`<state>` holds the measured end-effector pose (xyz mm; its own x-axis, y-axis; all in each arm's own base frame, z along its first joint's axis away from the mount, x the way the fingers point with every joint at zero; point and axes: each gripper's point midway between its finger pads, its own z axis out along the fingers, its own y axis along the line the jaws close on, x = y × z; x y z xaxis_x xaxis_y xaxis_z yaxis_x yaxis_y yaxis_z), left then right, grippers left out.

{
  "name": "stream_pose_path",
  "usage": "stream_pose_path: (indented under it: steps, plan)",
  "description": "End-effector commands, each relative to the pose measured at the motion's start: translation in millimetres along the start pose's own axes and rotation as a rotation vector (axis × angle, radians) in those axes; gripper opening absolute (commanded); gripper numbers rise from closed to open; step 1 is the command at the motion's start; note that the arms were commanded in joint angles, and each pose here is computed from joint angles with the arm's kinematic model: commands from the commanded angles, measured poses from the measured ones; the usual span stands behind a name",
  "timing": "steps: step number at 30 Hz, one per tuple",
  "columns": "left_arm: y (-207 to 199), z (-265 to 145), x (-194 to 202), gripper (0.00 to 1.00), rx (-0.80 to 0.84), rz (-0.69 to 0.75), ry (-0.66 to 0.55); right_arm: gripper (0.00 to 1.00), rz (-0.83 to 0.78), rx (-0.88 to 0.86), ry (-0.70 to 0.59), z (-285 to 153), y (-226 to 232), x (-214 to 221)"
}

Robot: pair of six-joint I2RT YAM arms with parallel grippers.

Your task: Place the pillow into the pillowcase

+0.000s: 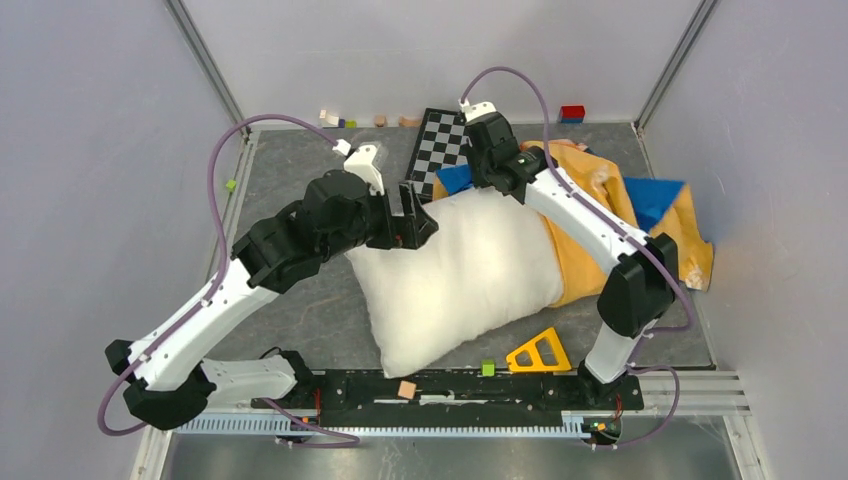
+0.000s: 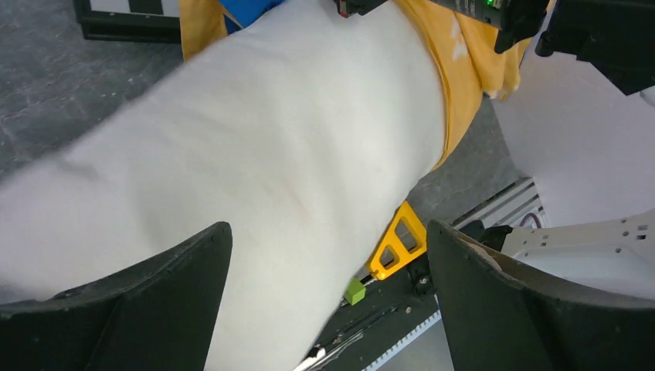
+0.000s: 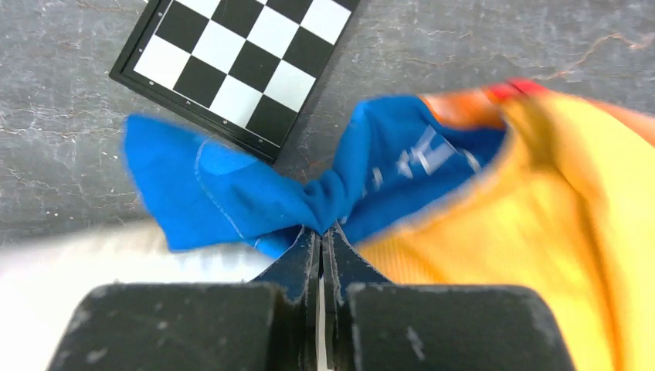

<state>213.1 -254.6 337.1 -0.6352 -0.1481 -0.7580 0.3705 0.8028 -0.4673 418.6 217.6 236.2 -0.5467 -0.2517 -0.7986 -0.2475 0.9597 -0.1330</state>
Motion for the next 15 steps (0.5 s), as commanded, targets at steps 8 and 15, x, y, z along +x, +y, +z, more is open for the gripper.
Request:
stream_pose_path:
  steps: [8,15]
  plan:
    - [86.7,6.9,68.4,1.0,-0.287,-0.013,0.07,0.05,0.06,-0.083,-0.212,-18.7,6.6,-83.0]
    - [134.5,41.9,110.1,1.0,-0.379,-0.13,0.115,0.48,0.063,-0.033,-0.233,-67.2,-21.0,-77.5]
